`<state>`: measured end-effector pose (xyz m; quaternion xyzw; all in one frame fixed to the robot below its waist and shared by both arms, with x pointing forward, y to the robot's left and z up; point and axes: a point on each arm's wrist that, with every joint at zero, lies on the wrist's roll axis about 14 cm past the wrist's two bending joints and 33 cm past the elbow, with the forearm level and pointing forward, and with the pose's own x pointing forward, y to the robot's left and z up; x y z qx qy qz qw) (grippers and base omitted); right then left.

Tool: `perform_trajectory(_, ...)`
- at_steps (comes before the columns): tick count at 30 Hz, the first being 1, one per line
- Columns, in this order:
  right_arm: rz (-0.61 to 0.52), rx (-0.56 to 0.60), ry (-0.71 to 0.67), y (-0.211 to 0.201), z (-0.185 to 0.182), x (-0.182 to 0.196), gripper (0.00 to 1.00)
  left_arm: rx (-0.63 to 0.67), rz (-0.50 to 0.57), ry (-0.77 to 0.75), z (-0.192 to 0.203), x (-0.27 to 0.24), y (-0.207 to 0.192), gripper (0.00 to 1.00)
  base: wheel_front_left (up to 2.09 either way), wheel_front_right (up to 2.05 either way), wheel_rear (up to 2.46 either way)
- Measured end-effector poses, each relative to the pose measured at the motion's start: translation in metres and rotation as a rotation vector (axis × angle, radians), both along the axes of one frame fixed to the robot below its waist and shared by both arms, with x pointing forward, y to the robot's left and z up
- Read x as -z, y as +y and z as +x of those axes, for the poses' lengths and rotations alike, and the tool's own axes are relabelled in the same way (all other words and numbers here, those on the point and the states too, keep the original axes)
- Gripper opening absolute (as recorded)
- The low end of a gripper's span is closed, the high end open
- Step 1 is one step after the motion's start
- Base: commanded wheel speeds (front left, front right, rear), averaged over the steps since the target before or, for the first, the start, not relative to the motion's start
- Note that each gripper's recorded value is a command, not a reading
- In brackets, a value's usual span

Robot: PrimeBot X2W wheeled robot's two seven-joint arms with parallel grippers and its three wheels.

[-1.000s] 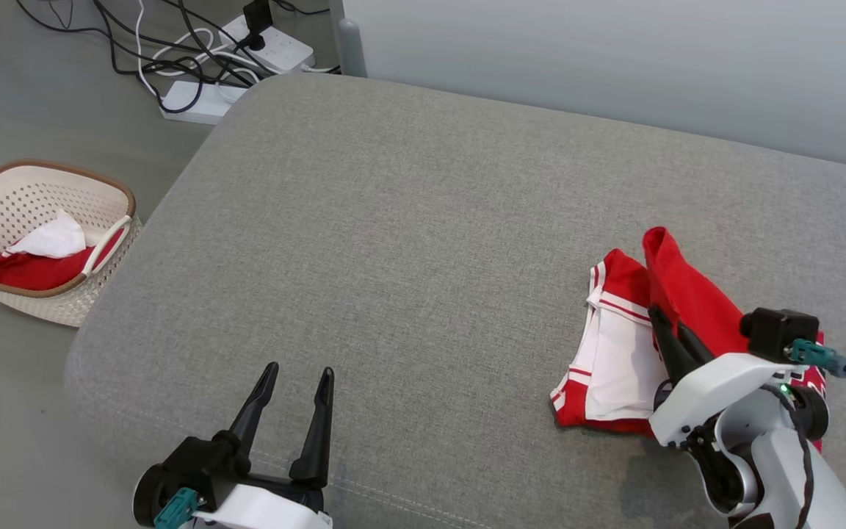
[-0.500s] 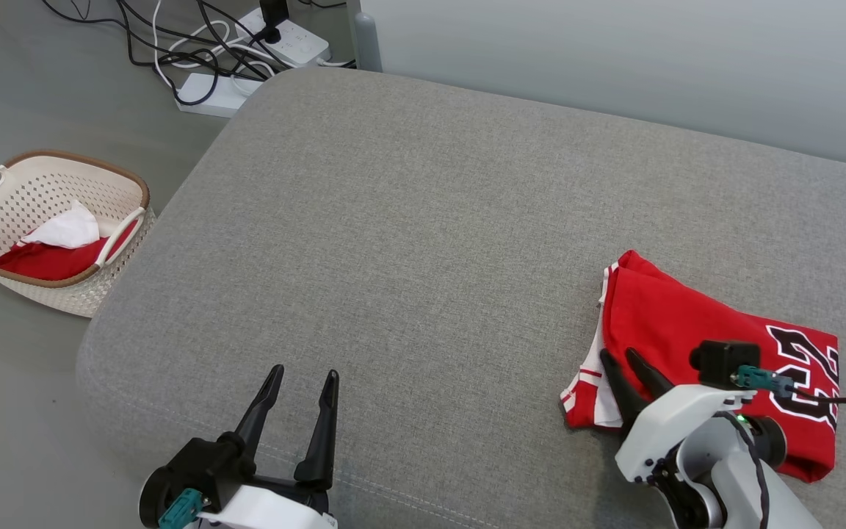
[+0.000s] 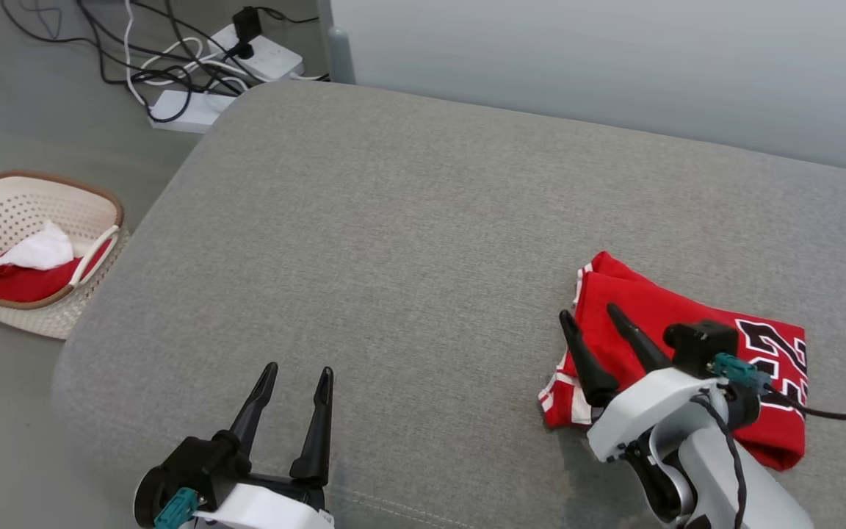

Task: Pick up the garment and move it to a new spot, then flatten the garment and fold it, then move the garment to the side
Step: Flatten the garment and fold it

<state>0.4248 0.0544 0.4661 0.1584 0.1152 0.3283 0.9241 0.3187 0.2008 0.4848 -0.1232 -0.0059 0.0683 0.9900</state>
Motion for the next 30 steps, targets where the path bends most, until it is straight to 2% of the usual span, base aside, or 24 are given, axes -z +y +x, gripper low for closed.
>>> perform_trajectory(1, -0.027, 0.013, -0.056, -0.006, 0.005, -0.006, 1.00, 0.012, 0.000, -0.005, 0.003, -0.001, -0.003, 1.00, 0.00, 0.00, 0.00)
perform_trajectory(7, -0.081, 0.109, -0.173, -0.045, 0.020, -0.026, 1.00, 0.051, 0.001, -0.022, 0.014, -0.006, -0.014, 1.00, 0.00, 0.00, 0.00)
perform_trajectory(12, -0.084, 0.222, -0.308, -0.085, 0.030, -0.062, 1.00, 0.096, 0.000, -0.048, 0.027, -0.014, -0.028, 1.00, 0.00, 0.00, 0.00)
perform_trajectory(25, -0.088, 0.471, -0.326, -0.178, -0.004, -0.068, 1.00, 0.222, 0.025, -0.076, 0.051, -0.022, -0.067, 1.00, 0.00, 0.00, 0.00)
perform_trajectory(30, -0.091, 0.524, -0.319, -0.199, -0.022, -0.065, 1.00, 0.249, 0.026, -0.098, 0.052, -0.029, -0.077, 1.00, 0.00, 0.00, 0.00)
